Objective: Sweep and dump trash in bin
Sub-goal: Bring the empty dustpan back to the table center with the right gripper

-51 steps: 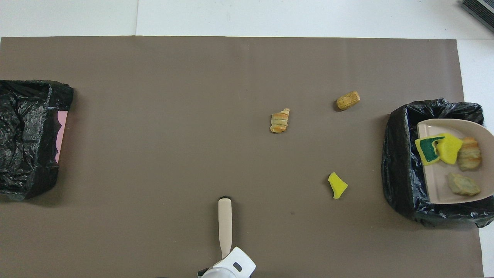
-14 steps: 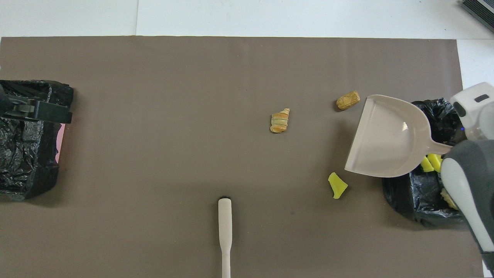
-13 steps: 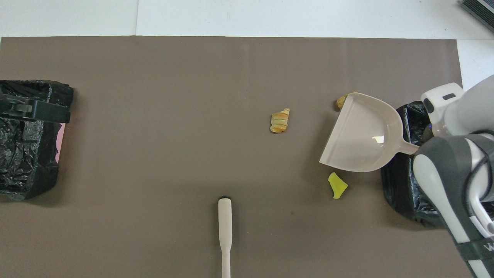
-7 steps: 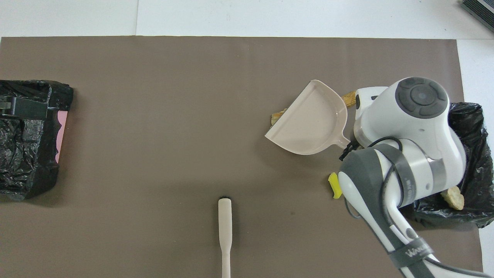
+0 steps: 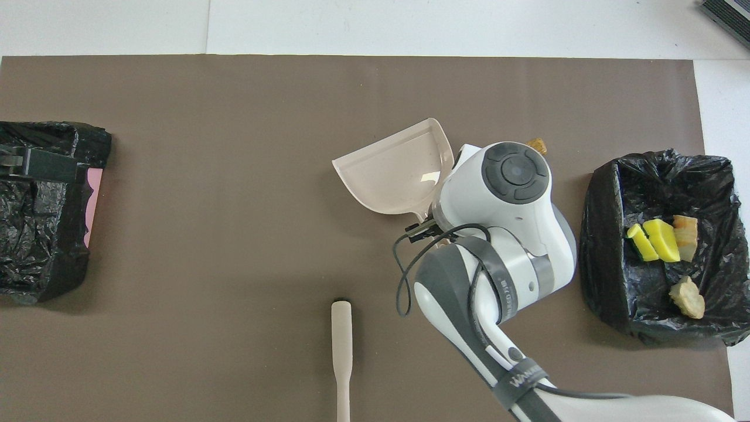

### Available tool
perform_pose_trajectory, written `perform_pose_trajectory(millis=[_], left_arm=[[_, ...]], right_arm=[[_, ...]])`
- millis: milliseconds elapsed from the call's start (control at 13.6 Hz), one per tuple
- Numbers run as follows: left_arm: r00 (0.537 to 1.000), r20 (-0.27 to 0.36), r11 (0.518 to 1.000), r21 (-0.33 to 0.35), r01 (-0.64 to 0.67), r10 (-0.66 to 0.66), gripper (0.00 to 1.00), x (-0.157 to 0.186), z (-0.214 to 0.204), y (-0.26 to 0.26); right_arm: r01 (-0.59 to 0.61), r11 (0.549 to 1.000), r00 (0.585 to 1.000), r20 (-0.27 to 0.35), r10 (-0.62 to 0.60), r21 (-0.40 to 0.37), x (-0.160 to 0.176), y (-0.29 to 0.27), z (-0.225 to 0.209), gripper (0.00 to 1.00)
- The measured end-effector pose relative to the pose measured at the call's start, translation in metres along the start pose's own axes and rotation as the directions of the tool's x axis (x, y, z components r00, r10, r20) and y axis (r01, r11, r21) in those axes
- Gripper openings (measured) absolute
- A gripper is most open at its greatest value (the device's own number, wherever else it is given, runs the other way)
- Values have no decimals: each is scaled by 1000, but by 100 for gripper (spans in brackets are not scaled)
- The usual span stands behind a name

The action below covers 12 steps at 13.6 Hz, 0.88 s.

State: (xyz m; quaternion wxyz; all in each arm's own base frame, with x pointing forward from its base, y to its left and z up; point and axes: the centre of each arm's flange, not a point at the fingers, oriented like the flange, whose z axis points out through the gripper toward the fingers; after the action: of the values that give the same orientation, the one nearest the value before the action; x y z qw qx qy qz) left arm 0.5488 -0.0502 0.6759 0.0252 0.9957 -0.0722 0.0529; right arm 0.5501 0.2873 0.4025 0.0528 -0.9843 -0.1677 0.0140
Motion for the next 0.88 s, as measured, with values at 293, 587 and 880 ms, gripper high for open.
perform_pose_trajectory(millis=[293, 587, 880], left_arm=[[1000, 3, 1000, 0, 0, 0, 100, 0, 0, 0], [1000, 15, 1000, -1, -2, 2, 100, -2, 1, 1], [1000, 16, 1000, -2, -9, 9, 100, -2, 1, 5]], right_arm=[[-231, 973, 973, 5, 230, 10, 31, -80, 38, 31], [-329, 944, 944, -13, 329, -13, 52, -123, 67, 32], [-352, 936, 935, -37, 352, -11, 61, -110, 58, 53]])
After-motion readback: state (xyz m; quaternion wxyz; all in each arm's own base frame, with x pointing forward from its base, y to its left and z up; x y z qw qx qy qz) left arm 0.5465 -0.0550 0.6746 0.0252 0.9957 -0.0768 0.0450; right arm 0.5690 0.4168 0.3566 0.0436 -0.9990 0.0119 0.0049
